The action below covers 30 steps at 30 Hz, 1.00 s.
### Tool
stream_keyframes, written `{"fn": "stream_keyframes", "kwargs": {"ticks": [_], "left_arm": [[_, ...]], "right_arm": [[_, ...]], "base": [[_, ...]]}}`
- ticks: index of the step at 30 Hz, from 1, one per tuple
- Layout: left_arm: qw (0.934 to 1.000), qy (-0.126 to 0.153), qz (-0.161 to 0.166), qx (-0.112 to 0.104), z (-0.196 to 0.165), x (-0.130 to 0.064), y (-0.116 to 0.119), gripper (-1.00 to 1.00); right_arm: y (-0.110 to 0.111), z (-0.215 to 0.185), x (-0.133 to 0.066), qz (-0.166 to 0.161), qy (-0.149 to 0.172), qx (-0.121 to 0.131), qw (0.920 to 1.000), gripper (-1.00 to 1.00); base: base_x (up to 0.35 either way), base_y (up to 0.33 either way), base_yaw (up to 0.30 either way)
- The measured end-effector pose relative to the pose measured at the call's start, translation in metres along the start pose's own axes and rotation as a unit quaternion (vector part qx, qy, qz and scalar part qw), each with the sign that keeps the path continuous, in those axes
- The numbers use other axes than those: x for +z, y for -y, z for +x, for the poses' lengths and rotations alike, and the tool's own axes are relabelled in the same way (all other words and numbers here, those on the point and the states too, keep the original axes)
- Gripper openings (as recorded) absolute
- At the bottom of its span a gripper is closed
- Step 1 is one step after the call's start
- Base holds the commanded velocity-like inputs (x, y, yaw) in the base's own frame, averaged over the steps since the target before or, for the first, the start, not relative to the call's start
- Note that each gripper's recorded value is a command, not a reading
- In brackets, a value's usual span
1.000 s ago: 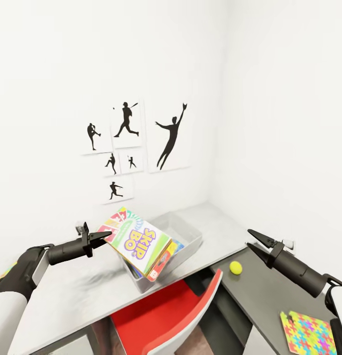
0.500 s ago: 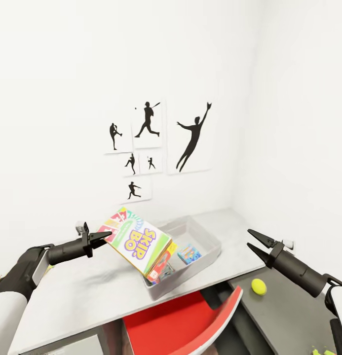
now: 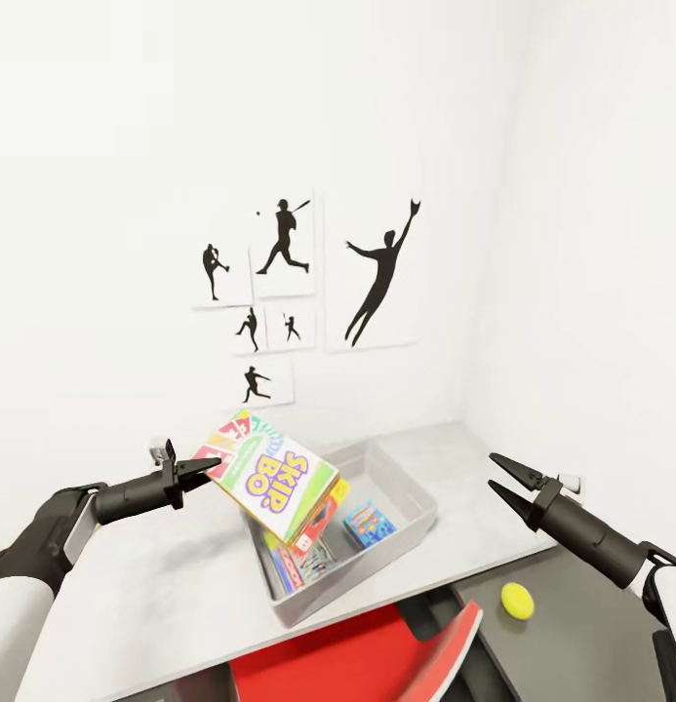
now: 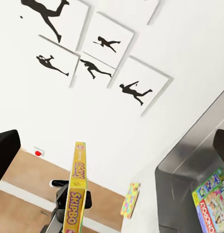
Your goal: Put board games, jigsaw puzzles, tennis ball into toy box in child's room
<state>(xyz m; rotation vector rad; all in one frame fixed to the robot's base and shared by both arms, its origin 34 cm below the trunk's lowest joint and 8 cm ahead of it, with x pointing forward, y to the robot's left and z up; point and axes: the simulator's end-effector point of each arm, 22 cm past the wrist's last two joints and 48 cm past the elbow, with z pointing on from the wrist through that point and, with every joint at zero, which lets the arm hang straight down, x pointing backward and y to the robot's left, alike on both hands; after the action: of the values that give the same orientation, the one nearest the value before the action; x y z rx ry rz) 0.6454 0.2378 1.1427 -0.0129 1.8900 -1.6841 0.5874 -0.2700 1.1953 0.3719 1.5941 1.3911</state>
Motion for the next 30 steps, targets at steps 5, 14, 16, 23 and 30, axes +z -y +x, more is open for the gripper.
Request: {"fn": "stream_keyframes", "kwargs": {"ticks": [5, 14, 16, 23, 30], "left_arm": [[1.0, 0.0, 0.0, 0.0, -0.0001, 0.0, 0.0004, -1.0], [1.0, 0.0, -0.001, 0.001, 0.0, -0.0003, 0.0003, -1.0], [1.0, 0.0, -0.001, 0.001, 0.0, -0.0003, 0.0003, -1.0], [1.0, 0.001, 0.002, 0.001, -0.0007, -0.0003, 0.0016, -1.0], [1.0, 0.001, 0.001, 0.0, -0.0007, -0.0001, 0.0012, -1.0]], "right_arm": [[-0.0002, -0.0003, -0.0003, 0.0, 0.0, 0.0, 1.0, 1.0], [-0.0007, -0.0001, -0.0001, -0.001, 0.0, 0.0, 1.0, 1.0], [-0.0008, -0.0001, -0.0001, -0.001, 0.0, 0.0, 1.0, 1.0], [-0.0011, -0.0002, -0.0001, -0.001, 0.0, -0.001, 1.0, 1.0], [-0.0006, -0.0002, 0.0, -0.001, 0.0, 0.0, 1.0, 1.0]], "base": [[0.221, 0.055, -0.022], [0.207, 0.038, -0.005], [0.202, 0.003, 0.024], [0.148, -0.02, 0.013], [0.087, -0.014, 0.001]]}}
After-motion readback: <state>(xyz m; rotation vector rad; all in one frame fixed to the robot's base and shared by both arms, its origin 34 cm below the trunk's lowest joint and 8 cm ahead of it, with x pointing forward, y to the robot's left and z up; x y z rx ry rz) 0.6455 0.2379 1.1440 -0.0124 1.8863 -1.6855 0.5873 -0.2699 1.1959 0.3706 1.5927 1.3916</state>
